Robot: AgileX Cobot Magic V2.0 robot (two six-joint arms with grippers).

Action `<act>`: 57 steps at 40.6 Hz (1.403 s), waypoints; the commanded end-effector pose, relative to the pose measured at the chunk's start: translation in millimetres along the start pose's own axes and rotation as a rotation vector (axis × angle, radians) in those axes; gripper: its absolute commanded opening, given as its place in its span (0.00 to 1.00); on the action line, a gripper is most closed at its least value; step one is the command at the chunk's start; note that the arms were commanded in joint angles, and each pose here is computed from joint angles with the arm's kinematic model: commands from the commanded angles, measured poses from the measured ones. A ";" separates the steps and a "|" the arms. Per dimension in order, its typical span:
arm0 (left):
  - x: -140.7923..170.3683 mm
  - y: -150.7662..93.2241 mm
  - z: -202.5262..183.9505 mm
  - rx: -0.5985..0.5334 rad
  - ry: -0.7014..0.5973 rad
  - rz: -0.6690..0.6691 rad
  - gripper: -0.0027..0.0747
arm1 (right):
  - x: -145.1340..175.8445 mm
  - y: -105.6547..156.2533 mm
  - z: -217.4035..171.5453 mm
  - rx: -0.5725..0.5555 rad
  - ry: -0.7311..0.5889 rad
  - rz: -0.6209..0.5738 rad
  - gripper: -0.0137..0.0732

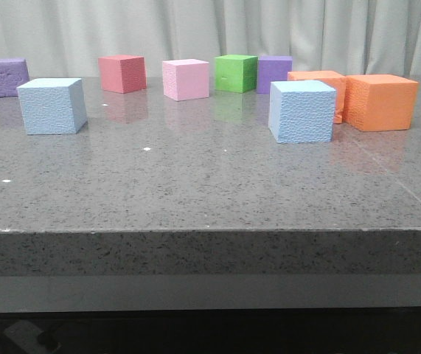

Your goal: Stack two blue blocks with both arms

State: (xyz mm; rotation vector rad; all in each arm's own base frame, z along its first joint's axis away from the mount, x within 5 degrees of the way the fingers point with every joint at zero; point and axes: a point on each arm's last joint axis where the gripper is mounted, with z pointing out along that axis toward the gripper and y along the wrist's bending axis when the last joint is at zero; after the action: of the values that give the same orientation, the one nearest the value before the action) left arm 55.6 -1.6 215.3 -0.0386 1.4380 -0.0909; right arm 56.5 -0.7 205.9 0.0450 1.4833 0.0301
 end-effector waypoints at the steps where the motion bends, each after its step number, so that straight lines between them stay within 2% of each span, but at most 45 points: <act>1: -8.3 -0.9 -1.7 0.014 -0.097 -0.015 0.01 | -11.1 0.2 -2.1 0.001 -0.110 -0.012 0.02; 17: -8.3 -0.9 -1.7 0.014 -0.097 -0.015 0.01 | -11.3 0.3 -2.2 0.001 -0.113 -0.012 0.02; 25: -8.3 -0.9 -1.7 0.014 -0.097 -0.015 0.01 | -17.5 0.6 -3.1 -0.002 -0.182 -0.012 0.02; 30: -17.8 -1.6 -2.8 0.020 -0.182 -0.016 0.01 | -25.8 1.0 -4.2 -0.004 -0.214 -0.012 0.02; 36: -46.8 -4.0 -6.3 0.023 -0.201 -0.014 0.01 | -62.1 2.8 -11.1 -0.004 -0.223 -0.012 0.02; 44: -115.1 -9.7 -23.6 0.029 -0.246 -0.009 0.01 | -120.4 5.7 -18.8 -0.001 -0.152 -0.012 0.02; 50: -155.0 -13.1 -23.3 0.021 -0.132 -0.008 0.01 | -157.0 7.5 -7.6 0.006 -0.005 -0.013 0.02; 57: -169.8 -14.7 -2.3 0.007 0.061 -0.010 0.01 | -170.5 8.0 18.3 0.014 0.195 -0.012 0.02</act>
State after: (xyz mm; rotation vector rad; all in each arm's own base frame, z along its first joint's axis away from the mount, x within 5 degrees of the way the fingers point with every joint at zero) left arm 21.6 -0.9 369.6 -0.0362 1.4751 -0.0918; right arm 49.3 -0.2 362.4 0.0463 1.6730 0.0309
